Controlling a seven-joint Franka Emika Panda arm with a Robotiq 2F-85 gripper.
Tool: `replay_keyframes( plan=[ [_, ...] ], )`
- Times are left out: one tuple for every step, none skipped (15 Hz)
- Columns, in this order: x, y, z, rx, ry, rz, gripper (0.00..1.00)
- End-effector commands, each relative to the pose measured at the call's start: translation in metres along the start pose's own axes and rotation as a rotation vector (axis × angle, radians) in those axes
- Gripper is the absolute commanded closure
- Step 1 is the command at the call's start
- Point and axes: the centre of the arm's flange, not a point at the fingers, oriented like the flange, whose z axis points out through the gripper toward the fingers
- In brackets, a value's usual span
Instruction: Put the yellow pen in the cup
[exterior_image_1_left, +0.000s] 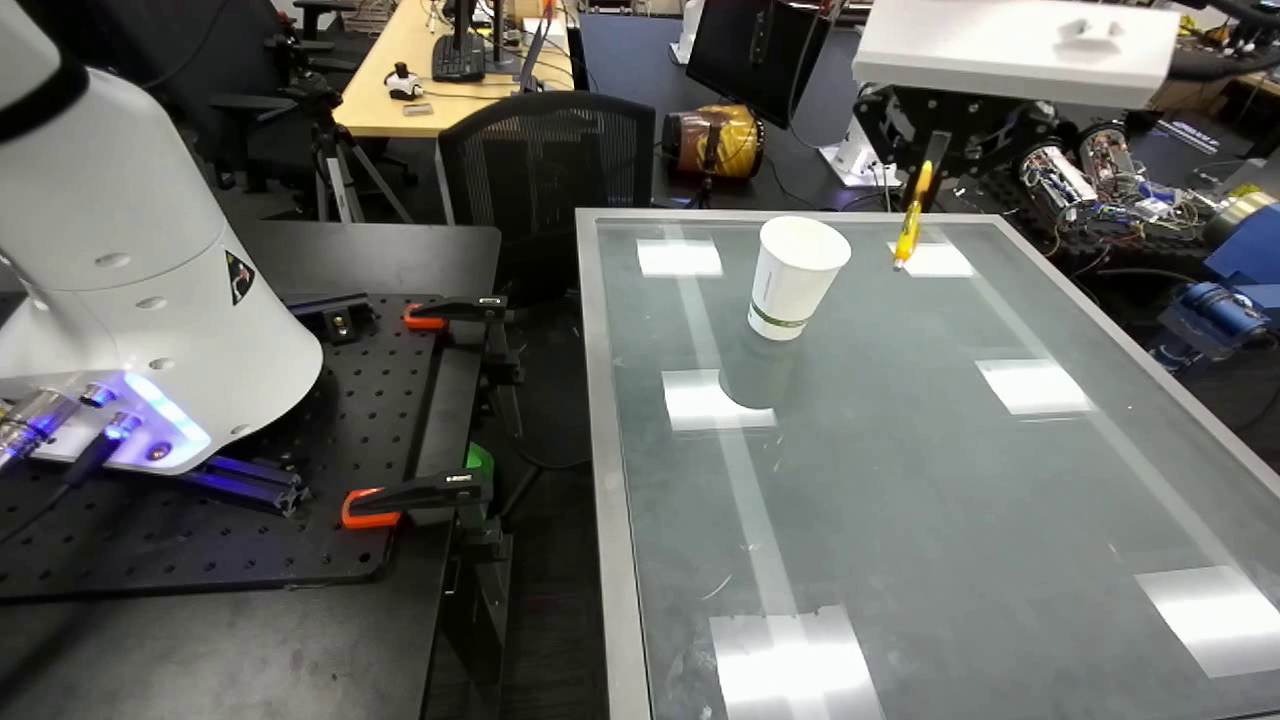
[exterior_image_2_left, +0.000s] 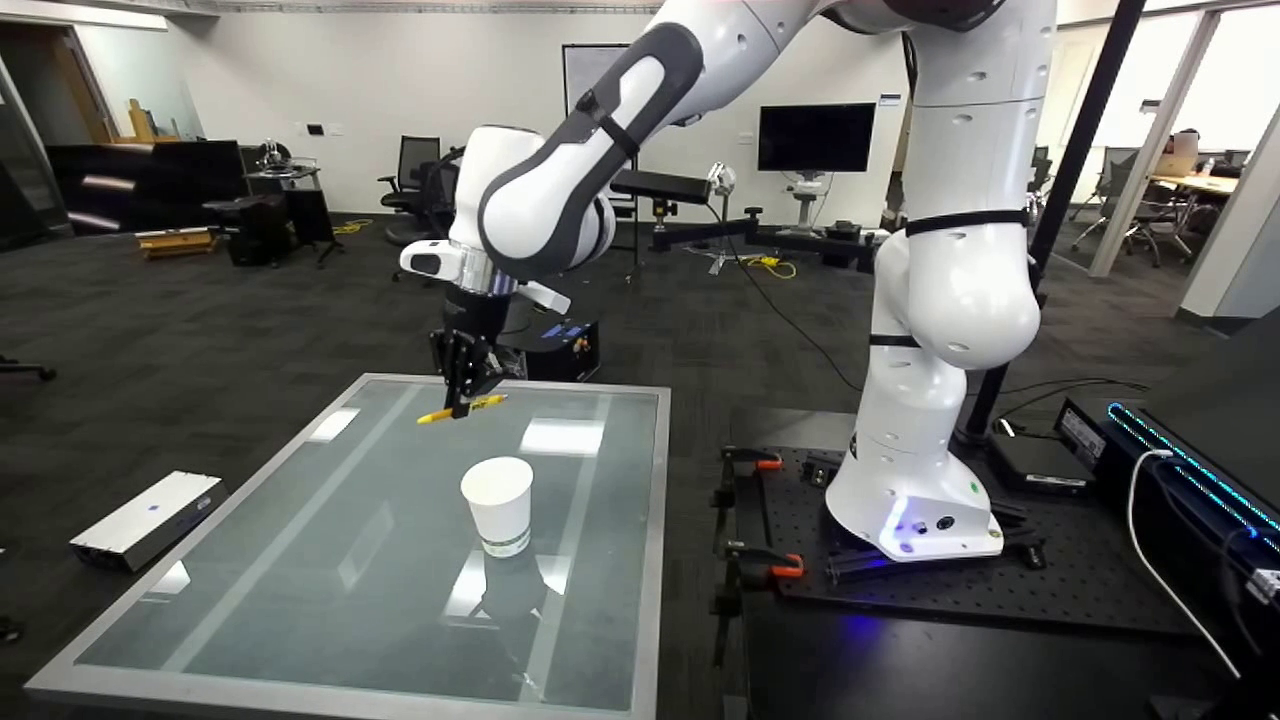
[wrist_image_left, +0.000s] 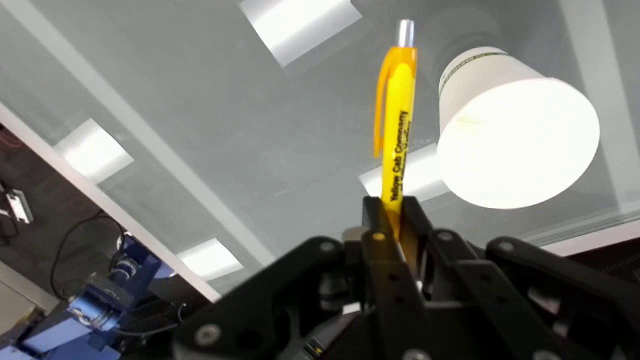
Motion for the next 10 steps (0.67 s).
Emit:
replay_keyframes(
  plan=[
    [0.0006, 0.0114, 0.0000, 0.015, 0.116, -0.096, 0.97],
    [0.0021, 0.0122, -0.0002, 0.016, 0.144, -0.122, 0.97],
    [0.0031, 0.0129, -0.0008, 0.018, 0.174, -0.149, 0.97],
    [0.0040, 0.0135, -0.0011, 0.019, 0.196, -0.170, 0.97],
    [0.0048, 0.0143, -0.0012, 0.020, 0.226, -0.194, 0.97],
    [0.0050, 0.0146, -0.0013, 0.023, 0.252, -0.215, 0.97],
    [0.0053, 0.0147, -0.0012, 0.027, 0.282, -0.237, 0.97],
    [0.0053, 0.0150, -0.0008, 0.035, 0.305, -0.250, 0.97],
    [0.0052, 0.0150, -0.0004, 0.046, 0.332, -0.265, 0.97],
    [0.0052, 0.0146, 0.0003, 0.059, 0.352, -0.274, 0.97]
  ],
)
